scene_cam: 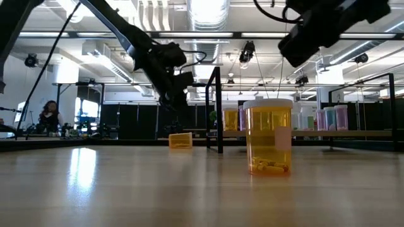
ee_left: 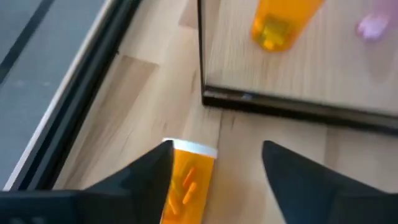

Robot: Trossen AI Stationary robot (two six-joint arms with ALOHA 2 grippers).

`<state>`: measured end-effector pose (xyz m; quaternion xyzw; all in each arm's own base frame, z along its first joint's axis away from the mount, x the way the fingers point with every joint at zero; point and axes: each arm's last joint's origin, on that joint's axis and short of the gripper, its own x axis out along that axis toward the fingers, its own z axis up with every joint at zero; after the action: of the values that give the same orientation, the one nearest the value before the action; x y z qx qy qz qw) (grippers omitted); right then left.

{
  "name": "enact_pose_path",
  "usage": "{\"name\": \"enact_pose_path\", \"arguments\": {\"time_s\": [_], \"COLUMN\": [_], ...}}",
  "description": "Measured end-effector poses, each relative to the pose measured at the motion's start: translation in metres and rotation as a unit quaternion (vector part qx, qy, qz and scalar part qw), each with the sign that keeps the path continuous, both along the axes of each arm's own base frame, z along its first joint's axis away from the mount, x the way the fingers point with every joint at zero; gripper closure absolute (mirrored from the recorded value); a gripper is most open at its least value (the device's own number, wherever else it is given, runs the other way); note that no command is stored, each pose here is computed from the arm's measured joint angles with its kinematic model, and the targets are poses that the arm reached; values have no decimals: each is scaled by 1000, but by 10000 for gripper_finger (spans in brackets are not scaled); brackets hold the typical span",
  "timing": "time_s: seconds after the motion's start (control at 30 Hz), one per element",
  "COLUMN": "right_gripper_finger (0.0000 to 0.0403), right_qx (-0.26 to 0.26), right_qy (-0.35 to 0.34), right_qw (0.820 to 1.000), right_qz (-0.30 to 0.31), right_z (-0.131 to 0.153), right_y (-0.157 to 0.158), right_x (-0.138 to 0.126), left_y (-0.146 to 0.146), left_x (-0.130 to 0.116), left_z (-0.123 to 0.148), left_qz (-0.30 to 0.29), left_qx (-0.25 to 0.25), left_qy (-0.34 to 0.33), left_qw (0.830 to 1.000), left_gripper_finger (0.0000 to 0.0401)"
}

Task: Pick and place medicine bottles onto shelf by color
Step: Put the top orange pill bottle on the shelf

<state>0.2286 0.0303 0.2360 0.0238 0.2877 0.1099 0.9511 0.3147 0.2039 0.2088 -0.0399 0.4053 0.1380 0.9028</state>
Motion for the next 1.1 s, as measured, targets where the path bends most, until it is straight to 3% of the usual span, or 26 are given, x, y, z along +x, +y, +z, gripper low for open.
{"name": "enact_pose_path", "arguments": {"time_s": [0.13, 0.3, 0.4, 0.57, 0.73, 1.0, 1.1], "right_gripper_finger": [390, 390, 390, 390, 390, 390, 390], "right_qx": [18, 12, 21, 31, 13, -9, -9], "right_qy": [-8, -20, -33, -53, -70, -66, -56], "right_qw": [1000, 1000, 999, 998, 997, 997, 997], "right_qz": [7, -9, -7, 1, -15, -46, -47], "right_z": [-11, -22, -24, -26, -27, -43, -52], "right_y": [15, 32, 42, 58, 73, 98, 105], "right_x": [-10, -18, -21, -27, -31, -33, -31], "left_y": [4, 11, 13, 17, 7, -20, -36], "left_x": [-1, -2, 1, 4, 5, 9, 3], "left_z": [-8, -19, -34, -54, -61, -62, -61], "left_qz": [-10, 29, 2, 4, 1, 1, -3], "left_qx": [23, 116, 83, 61, 38, 29, 21], "left_qy": [25, 74, 64, 83, 96, 111, 113], "left_qw": [999, 990, 994, 995, 995, 993, 993], "left_gripper_finger": [118, 89, 88, 90, 129, 254, 255]}}
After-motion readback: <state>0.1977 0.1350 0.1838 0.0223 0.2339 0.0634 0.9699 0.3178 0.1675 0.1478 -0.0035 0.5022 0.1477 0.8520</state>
